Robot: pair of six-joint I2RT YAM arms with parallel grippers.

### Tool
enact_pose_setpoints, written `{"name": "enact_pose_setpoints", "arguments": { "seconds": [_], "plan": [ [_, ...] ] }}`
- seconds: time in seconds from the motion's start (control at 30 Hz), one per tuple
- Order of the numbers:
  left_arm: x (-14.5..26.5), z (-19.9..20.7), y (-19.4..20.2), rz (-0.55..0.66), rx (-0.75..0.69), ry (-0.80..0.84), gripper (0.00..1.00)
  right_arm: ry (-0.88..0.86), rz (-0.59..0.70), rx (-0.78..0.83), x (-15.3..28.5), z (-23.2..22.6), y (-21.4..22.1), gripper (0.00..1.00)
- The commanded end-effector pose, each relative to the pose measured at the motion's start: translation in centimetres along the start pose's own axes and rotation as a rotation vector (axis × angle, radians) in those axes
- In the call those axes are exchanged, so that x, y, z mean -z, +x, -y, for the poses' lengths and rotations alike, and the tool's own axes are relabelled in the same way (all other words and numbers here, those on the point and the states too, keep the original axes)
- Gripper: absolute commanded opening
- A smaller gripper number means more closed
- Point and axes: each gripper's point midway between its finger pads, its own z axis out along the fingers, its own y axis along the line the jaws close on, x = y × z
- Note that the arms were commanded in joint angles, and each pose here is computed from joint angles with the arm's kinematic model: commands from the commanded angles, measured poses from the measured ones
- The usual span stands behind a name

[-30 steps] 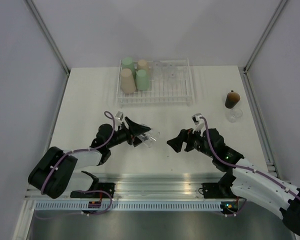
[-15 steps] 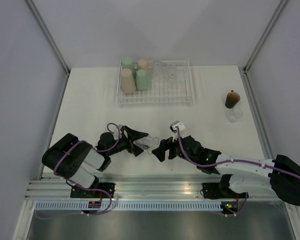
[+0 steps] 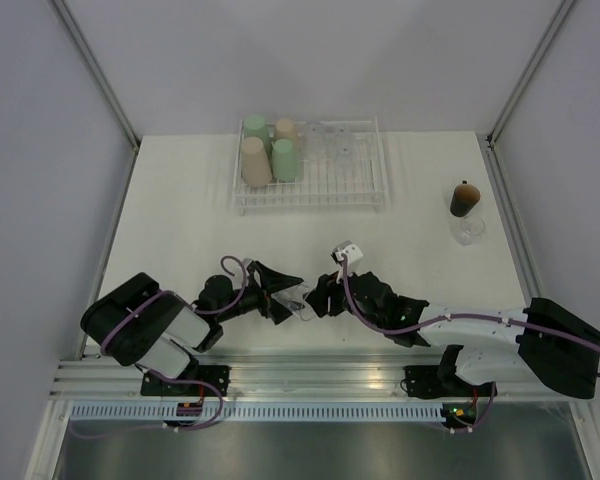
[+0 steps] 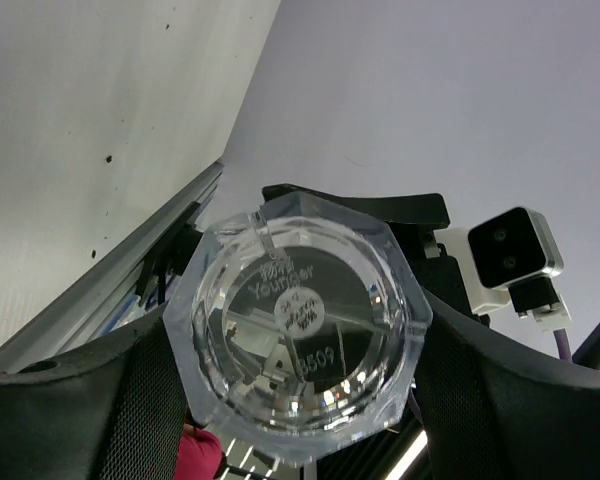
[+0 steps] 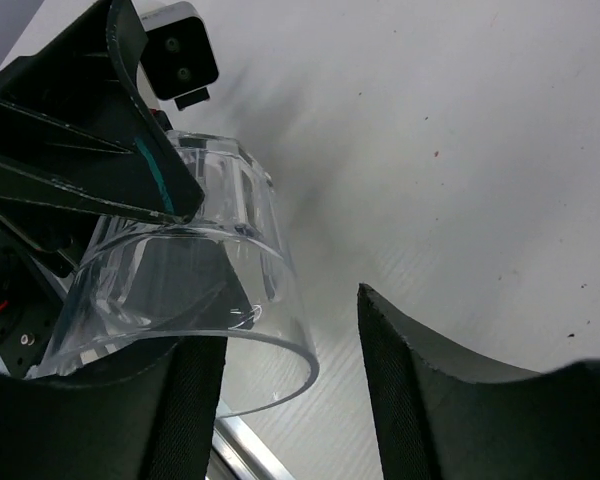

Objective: Unload the cups from the dish rack

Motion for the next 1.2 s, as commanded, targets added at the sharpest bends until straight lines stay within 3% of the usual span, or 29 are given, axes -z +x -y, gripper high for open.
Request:
{"name": "enact_pose_setpoints", "arguments": {
  "seconds": [0.0,0.07,0.1,0.2,0.23,0.43,0.5,0.53,0.63,0.7,0.9,1.0,1.03,1.1,1.13,1.17],
  "plan": [
    [2.1,7.6,4.3,-0.128,-0.174,0.344,0.02,-0.066,0.134,-0.039,-0.9,-2.4,-4.1,0.56],
    [1.9,7.9,4.5,-0.138,-0.174,0.348,0.02,-0.075,0.133,-0.040,-1.1,-2.8,-3.9,0.40],
    [1.7,7.9,4.7,-0.144,-0.175,0.350,0.02,-0.077,0.133,-0.041,-1.1,-2.8,-3.8,0.26],
    [1.1,8.0,5.2,-0.162,-0.172,0.347,0.02,-0.063,0.141,-0.039,-0.9,-2.8,-3.7,0.04],
    [1.0,7.8,5.3,-0.167,-0.171,0.341,0.02,-0.055,0.149,-0.041,-0.8,-2.7,-3.9,0.02],
    [0.2,7.5,5.1,-0.165,-0.216,0.333,0.06,-0.038,0.148,-0.032,0.5,-2.6,-4.5,0.01],
    [-0.2,7.4,5.0,-0.161,-0.243,0.334,0.31,-0.028,0.139,-0.027,0.9,-2.5,-4.6,0.01],
    [-0.4,7.4,4.8,-0.159,-0.250,0.332,0.65,-0.013,0.126,-0.021,1.4,-2.1,-4.5,0.01],
    [-1.3,7.3,4.5,-0.168,-0.279,0.325,0.95,0.010,0.108,-0.016,2.7,-1.5,-4.3,0.01],
    [-2.1,7.8,4.4,-0.185,-0.291,0.334,0.99,0.030,0.112,-0.021,3.5,-0.8,-4.2,0.01],
    [-4.3,8.7,3.7,-0.216,-0.305,0.342,1.00,0.108,0.163,-0.037,6.8,1.0,-6.1,0.01],
    [-3.7,10.0,1.8,-0.152,-0.367,0.379,1.00,0.271,0.168,-0.076,8.6,3.3,-7.4,0.01],
    [-3.4,10.2,1.2,-0.130,-0.388,0.387,1.00,0.363,0.103,-0.055,9.5,5.0,-6.2,0.01],
    [-2.2,10.6,-0.3,-0.066,-0.453,0.400,1.00,0.489,0.165,-0.139,11.2,6.0,-8.9,0.01],
    [-1.8,10.5,-0.7,-0.056,-0.464,0.393,1.00,0.589,0.094,-0.098,12.3,7.5,-7.6,0.01],
    [-1.3,10.2,-0.9,-0.046,-0.482,0.387,1.00,0.645,0.145,-0.126,13.3,7.6,-9.9,0.01]
  ]
}}
